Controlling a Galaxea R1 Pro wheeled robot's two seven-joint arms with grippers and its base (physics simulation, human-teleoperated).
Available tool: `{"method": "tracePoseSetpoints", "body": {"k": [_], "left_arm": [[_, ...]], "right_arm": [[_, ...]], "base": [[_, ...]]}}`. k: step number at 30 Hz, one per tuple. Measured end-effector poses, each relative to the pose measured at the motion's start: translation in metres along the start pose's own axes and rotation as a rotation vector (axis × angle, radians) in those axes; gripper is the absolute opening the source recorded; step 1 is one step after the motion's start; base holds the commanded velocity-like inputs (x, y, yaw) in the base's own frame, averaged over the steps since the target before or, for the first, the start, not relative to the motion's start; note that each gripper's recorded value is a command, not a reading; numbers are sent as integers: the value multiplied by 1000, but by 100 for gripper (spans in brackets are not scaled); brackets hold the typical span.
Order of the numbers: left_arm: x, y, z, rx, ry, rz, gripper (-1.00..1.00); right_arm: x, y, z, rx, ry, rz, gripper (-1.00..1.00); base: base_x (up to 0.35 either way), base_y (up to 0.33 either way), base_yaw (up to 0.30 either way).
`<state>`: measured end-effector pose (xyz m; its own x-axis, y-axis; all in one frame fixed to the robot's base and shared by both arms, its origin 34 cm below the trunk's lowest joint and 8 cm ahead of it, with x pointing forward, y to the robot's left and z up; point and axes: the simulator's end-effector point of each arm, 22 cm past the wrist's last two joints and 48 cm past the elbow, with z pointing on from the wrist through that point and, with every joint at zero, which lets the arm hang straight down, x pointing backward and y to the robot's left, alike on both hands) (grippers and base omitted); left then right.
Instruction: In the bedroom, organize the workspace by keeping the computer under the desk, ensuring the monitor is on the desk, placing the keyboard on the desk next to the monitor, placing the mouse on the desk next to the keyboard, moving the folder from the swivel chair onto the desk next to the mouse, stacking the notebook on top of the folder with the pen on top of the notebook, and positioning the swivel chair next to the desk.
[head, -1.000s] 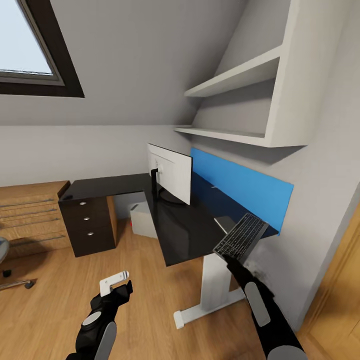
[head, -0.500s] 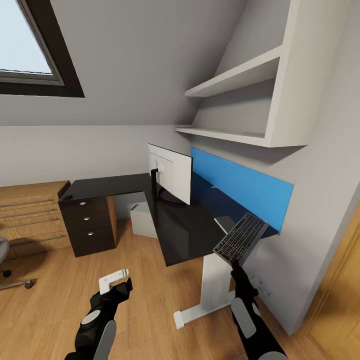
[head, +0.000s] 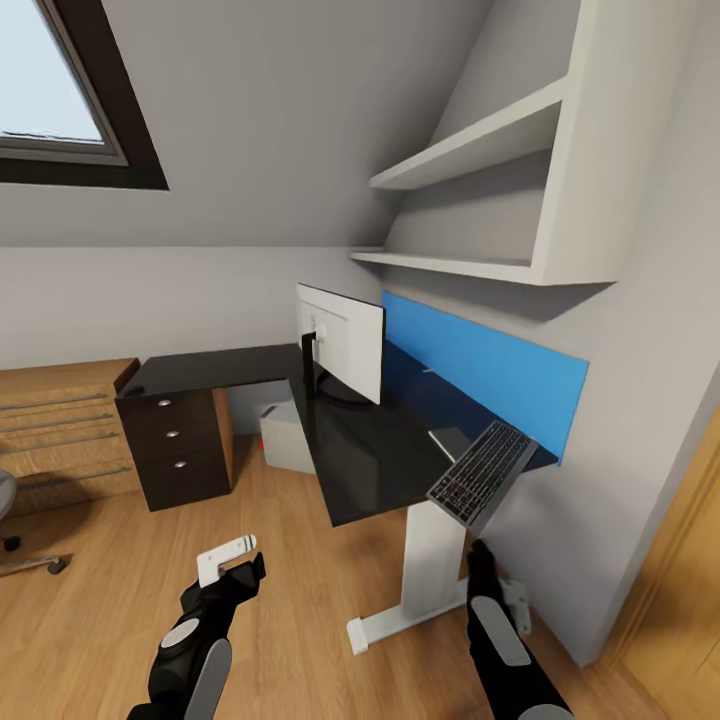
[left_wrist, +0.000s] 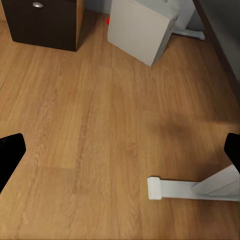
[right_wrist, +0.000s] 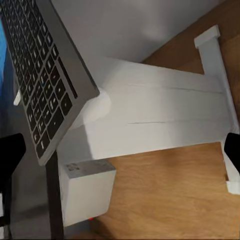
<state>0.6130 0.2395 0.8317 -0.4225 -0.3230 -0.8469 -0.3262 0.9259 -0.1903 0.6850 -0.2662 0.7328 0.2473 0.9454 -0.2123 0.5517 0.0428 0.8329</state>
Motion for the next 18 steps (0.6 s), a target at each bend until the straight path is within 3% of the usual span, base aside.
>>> {"method": "tracePoseSetpoints", "body": {"k": [5, 12, 18], "left_arm": [[9, 1, 4, 1, 4, 1, 100], [21, 4, 10, 0, 8, 2, 100], [31, 6, 15, 0, 8, 2, 100]], "right_arm": [[9, 6, 4, -55, 35, 34, 100], [13, 28, 5, -202, 44, 44, 100], [16, 26, 7, -239, 44, 34, 100]], "base": [[0, 0, 0], [0, 0, 0], [0, 0, 0]]}}
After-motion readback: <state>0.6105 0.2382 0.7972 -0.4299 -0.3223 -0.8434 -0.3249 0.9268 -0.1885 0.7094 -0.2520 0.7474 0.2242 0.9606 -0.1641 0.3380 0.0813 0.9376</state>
